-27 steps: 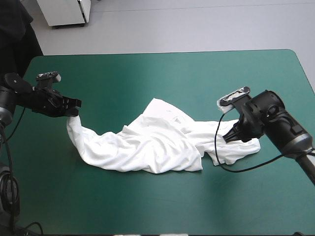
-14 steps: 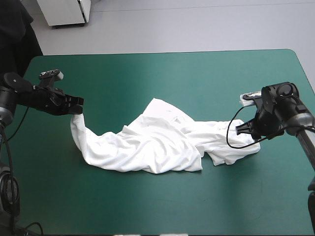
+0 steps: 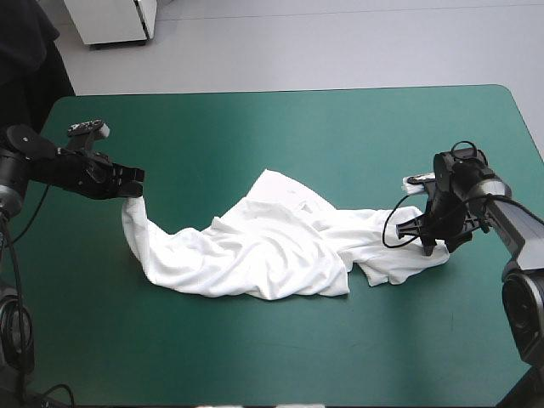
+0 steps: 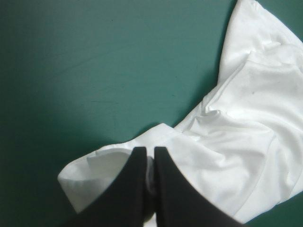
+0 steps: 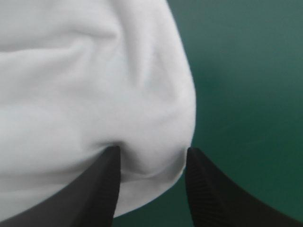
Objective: Fold the cloth
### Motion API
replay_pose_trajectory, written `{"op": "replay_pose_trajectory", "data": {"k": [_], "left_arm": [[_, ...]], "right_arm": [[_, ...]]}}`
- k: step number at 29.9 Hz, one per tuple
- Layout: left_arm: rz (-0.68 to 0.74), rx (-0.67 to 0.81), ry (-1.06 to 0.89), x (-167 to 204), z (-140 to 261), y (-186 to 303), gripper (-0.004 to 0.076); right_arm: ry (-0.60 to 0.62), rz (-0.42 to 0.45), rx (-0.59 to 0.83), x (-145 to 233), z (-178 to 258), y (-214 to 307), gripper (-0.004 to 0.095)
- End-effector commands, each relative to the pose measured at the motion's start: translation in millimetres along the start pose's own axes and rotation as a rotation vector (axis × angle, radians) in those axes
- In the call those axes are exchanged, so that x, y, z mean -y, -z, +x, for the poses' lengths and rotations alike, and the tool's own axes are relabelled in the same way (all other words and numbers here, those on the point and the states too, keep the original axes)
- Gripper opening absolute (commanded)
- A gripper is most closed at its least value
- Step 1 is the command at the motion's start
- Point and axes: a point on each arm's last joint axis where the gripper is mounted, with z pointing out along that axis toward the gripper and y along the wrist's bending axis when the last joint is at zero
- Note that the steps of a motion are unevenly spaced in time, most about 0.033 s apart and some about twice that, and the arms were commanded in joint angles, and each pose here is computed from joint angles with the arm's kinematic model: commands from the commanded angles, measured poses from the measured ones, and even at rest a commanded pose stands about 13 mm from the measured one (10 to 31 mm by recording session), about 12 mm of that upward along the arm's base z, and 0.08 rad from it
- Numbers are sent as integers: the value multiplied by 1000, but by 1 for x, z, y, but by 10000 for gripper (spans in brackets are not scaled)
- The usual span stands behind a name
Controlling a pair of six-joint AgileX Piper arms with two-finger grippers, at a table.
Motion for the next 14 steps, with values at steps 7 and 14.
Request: {"op": "replay_pose_trajectory", "data": {"k": [7,14], "left_arm": [[43,22,-80,27,2,21,-22],[35,45,-95,33,5,30,-22]], "right_arm": [[-63,-64,92,22,-2,16,424],[-70,-96,10,18,-10,-12,424]]}}
